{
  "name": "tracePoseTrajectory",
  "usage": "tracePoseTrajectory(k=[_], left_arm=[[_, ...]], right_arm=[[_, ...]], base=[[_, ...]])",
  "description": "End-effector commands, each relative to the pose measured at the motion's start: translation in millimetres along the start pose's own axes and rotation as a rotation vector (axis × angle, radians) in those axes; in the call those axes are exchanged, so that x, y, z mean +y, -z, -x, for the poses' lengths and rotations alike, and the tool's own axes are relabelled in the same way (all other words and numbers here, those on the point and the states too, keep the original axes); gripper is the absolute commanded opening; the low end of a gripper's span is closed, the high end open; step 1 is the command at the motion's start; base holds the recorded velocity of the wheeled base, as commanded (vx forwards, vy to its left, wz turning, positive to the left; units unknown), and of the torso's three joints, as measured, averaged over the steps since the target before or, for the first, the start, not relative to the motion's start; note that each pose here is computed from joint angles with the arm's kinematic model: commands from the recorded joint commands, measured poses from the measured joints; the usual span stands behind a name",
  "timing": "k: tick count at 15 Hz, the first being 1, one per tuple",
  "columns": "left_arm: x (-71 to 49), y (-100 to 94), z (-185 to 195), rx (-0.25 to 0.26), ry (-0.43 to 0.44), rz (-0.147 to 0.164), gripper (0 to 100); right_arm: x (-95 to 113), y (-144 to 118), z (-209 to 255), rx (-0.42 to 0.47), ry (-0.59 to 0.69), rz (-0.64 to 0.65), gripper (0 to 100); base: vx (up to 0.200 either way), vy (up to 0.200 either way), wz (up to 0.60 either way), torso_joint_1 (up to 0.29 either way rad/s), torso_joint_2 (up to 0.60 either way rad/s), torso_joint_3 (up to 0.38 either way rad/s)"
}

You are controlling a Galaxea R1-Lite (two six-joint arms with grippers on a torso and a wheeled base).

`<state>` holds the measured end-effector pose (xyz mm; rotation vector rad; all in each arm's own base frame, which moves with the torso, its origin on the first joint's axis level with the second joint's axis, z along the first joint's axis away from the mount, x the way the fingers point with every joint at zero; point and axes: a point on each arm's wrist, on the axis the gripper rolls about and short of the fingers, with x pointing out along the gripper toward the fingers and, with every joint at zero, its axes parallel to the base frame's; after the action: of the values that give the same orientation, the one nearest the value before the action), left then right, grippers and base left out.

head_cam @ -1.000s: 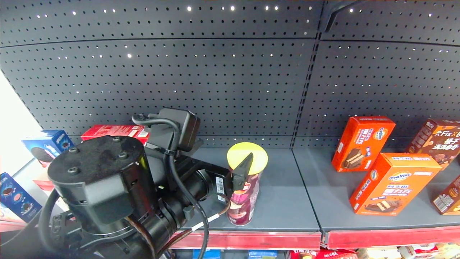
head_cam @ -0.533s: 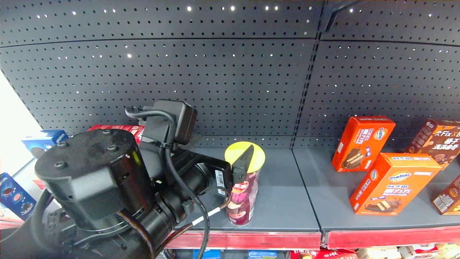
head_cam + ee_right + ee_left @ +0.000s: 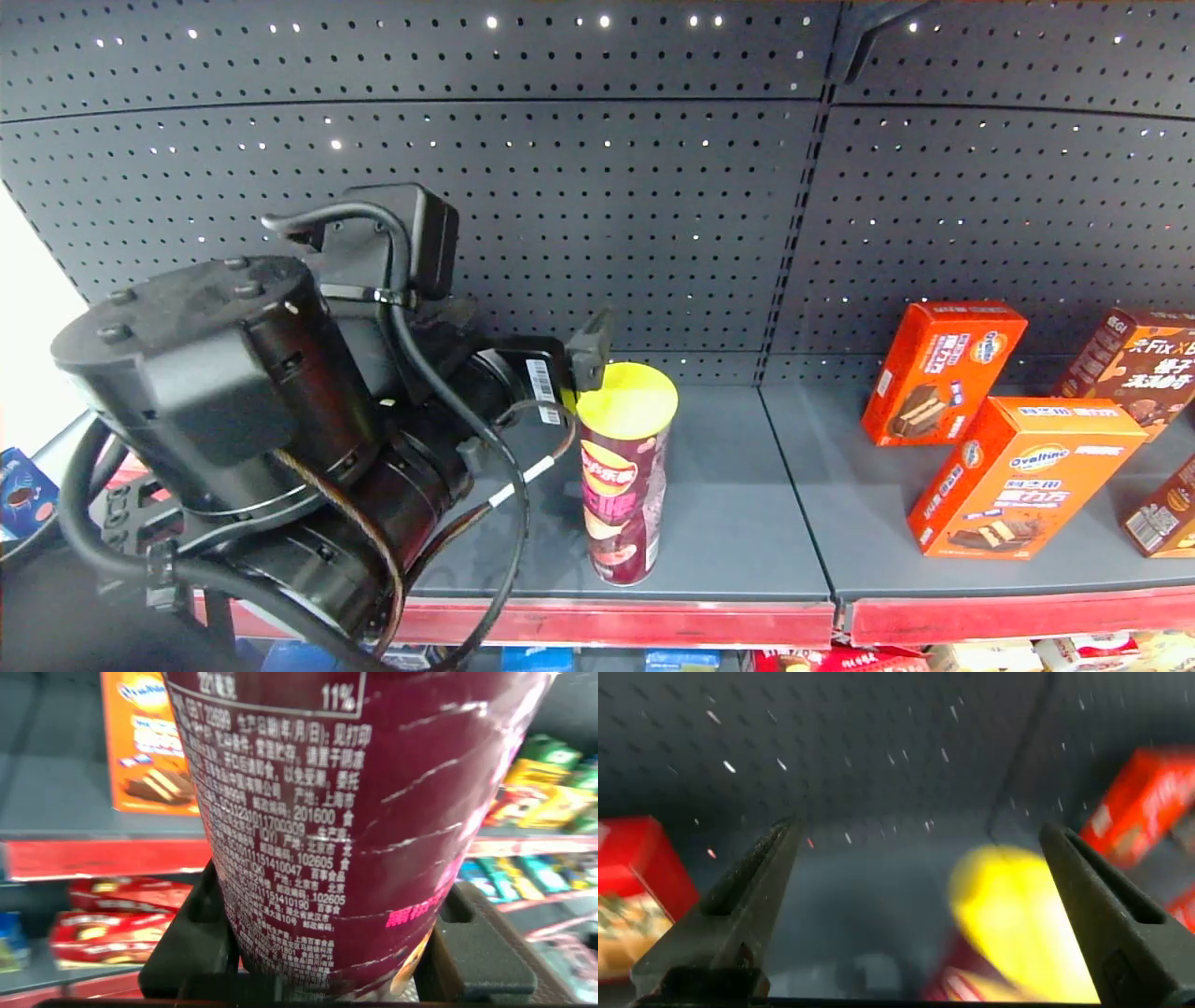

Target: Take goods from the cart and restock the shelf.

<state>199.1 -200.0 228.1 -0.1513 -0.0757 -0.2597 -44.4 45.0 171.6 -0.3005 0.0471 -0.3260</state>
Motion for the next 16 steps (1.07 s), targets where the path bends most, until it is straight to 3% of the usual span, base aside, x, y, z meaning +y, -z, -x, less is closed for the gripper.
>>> tracePoseTrajectory(k=[1,3,9,12,14,16], left_arm=[[3.3,-7.6,-3.5,-0.026,-0.043,0.012,100],[4.8,-8.7,-2.8,-0.028,-0.095,0.002,100],[4.5,-14.0,-4.3,-0.045,-0.101,0.013,100],[6.1,-18.6,-2.7,-0.058,-0.15,0.022,100],[16.4,-25.8,-1.8,-0.079,-0.203,0.028,100],[31.3,-34.1,-1.9,-0.104,-0.262,0.011,100]], right_arm=[[-6.4,-12.7,-9.9,0.028,-0.063,-0.031,0],[-9.6,-21.1,-16.1,0.03,-0.141,-0.065,0],[-19.5,-36.8,-40.8,0.06,-0.374,-0.126,0],[-28.8,-45.0,-64.0,0.103,-0.503,-0.182,0],[-36.8,-57.4,-77.9,0.116,-0.55,-0.194,0],[-39.8,-63.5,-81.6,0.119,-0.547,-0.215,0]], base=[[0.0,0.0,0.0,0.0,0.0,0.0],[0.0,0.0,0.0,0.0,0.0,0.0],[0.0,0.0,0.0,0.0,0.0,0.0],[0.0,0.0,0.0,0.0,0.0,0.0],[0.0,0.0,0.0,0.0,0.0,0.0],[0.0,0.0,0.0,0.0,0.0,0.0]])
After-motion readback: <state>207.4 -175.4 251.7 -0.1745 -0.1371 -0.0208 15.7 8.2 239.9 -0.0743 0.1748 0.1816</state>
